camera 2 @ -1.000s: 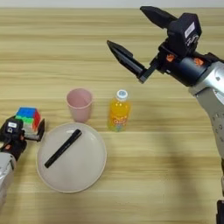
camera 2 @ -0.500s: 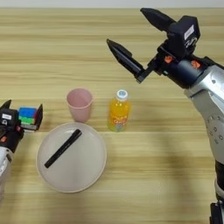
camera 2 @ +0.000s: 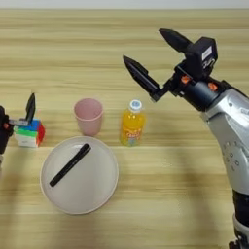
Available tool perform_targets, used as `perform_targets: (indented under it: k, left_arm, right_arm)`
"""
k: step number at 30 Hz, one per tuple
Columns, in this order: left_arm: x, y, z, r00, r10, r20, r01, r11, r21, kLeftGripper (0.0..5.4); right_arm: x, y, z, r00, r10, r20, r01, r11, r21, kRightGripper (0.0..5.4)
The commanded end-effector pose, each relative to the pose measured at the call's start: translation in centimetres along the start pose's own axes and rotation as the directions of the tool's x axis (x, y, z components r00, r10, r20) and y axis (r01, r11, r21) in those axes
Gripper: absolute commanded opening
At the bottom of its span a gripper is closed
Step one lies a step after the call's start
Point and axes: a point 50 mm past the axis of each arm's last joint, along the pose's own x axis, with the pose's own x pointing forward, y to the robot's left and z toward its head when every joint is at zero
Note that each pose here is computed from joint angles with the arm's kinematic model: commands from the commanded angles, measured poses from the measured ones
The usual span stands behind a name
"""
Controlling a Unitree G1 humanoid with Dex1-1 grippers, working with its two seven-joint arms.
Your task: Move the objects on the table
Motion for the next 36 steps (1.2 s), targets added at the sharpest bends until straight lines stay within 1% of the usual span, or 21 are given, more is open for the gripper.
perform_targets:
  k: [1,3,8,13,14,19,21,24,28,31,36]
  left_arm:
    - [0.9,0.5,1.3,0.997,-0.006,0.079,0.002,0.999,0.055,5.38]
    - [1.0,0.4,1.4,0.996,-0.019,0.087,0.013,0.998,0.069,5.38]
    - [1.3,0.6,1.1,0.996,-0.013,0.084,0.007,0.997,0.072,5.38]
    - [1.5,0.9,1.3,0.995,0.007,0.102,-0.014,0.998,0.067,5.38]
    - [1.6,1.0,1.3,0.995,0.011,0.103,-0.018,0.998,0.066,5.38]
    - [1.6,1.4,1.2,0.994,0.027,0.109,-0.035,0.997,0.07,5.38]
    - [1.7,1.4,1.2,0.993,0.03,0.111,-0.038,0.997,0.074,5.38]
    - [1.7,1.4,1.2,0.993,0.029,0.113,-0.038,0.996,0.079,5.38]
    - [1.7,1.4,1.2,0.993,0.028,0.115,-0.038,0.996,0.082,5.38]
    - [1.7,1.4,1.2,0.993,0.028,0.118,-0.038,0.996,0.082,5.38]
    - [1.7,1.5,1.3,0.992,0.031,0.124,-0.042,0.996,0.083,5.38]
  right_arm:
    - [-0.1,0.4,-1.7,0.999,-0.003,-0.033,0.004,0.999,0.033,5.4]
    - [0.0,0.6,-2.4,0.999,-0.006,-0.047,0.008,0.999,0.04,5.4]
    - [0.0,0.8,-4.2,0.995,-0.046,-0.087,0.051,0.997,0.058,5.4]
    - [-0.2,0.8,-6.3,0.984,-0.081,-0.156,0.091,0.994,0.056,5.4]
    - [-0.2,0.8,-6.8,0.98,-0.096,-0.173,0.105,0.993,0.047,5.4]
    - [-0.4,0.6,-8.1,0.968,-0.116,-0.221,0.128,0.991,0.038,5.4]
    - [-0.6,0.7,-8.8,0.962,-0.113,-0.25,0.127,0.991,0.04,5.4]
    - [-0.8,0.6,-9.9,0.947,-0.126,-0.295,0.14,0.99,0.027,5.4]
    - [-0.9,0.8,-10.8,0.94,-0.118,-0.321,0.134,0.991,0.026,5.4]
    - [-1.0,1.0,-11.5,0.931,-0.115,-0.345,0.128,0.992,0.016,5.4]
    - [-0.9,1.3,-12.2,0.927,-0.112,-0.358,0.129,0.991,0.022,5.4]
